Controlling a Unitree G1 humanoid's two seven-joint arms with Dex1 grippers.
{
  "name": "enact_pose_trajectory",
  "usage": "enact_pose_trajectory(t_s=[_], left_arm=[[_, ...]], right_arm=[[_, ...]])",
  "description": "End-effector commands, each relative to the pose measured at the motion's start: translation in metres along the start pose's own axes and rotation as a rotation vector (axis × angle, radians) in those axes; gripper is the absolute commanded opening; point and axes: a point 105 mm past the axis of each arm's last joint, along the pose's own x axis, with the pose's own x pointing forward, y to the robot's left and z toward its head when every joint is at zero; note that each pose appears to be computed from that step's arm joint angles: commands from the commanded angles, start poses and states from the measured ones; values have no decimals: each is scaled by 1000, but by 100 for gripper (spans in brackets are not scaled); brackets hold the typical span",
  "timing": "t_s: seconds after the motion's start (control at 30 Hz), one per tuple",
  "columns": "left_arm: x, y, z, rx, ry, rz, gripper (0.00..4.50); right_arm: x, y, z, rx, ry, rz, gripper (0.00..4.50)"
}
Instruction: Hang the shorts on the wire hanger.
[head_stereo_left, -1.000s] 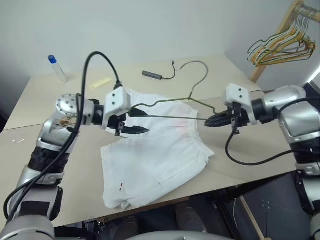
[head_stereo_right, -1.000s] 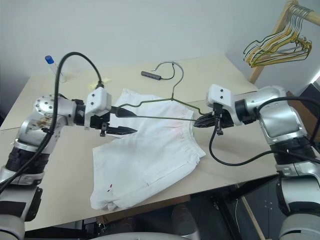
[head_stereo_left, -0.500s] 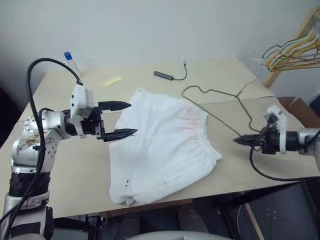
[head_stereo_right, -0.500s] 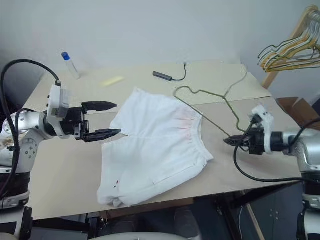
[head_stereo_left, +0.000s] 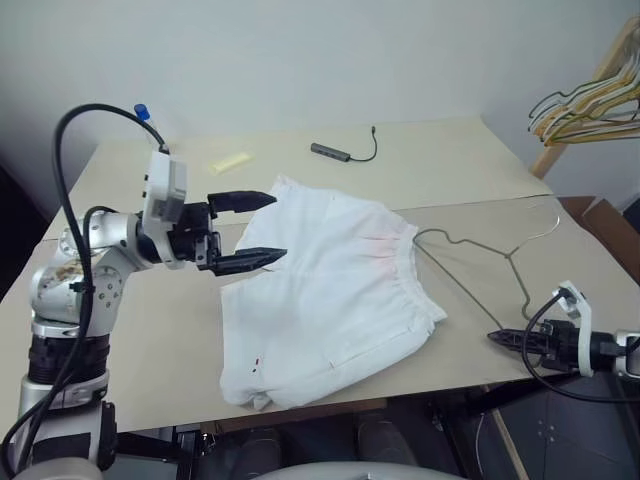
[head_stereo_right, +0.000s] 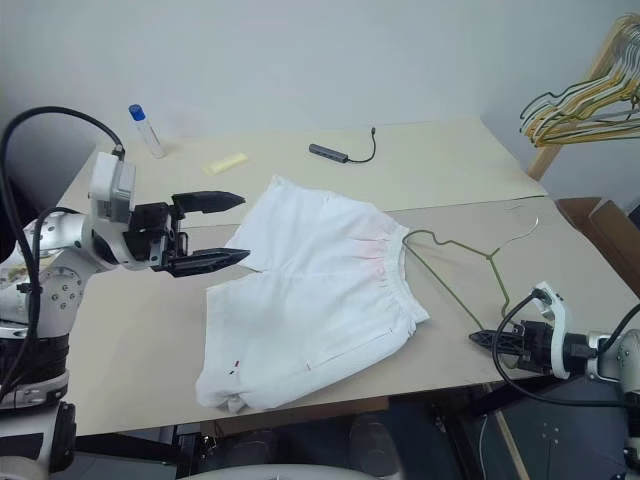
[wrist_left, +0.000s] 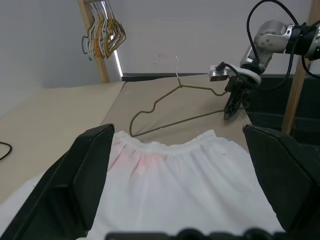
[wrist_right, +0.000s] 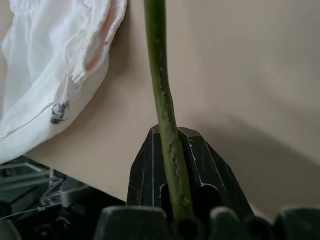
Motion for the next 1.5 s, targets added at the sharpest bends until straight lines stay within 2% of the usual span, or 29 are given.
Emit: enact_pose_trajectory(t_s=[0.03,0.27,0.63,0.93,1.27,1.5], left_arm=[[5,1,7,27,-7,-25,446],[11,2,7,33,1,-49,446],[11,2,6,36,5,-53,446],[9,1,5,38,14,-49,446],[4,0,4,44,29,-43,446],[-5,-2,4,49,47,-15,446]], right_arm=[[-7,7,9,-15,-36,29,0],[-4,-1,8,6,-36,8,0],[13,10,17,-22,-2,64,0],[22,18,13,-54,85,115,0],[42,18,44,-97,47,105,0],[48,21,37,-125,151,137,0]])
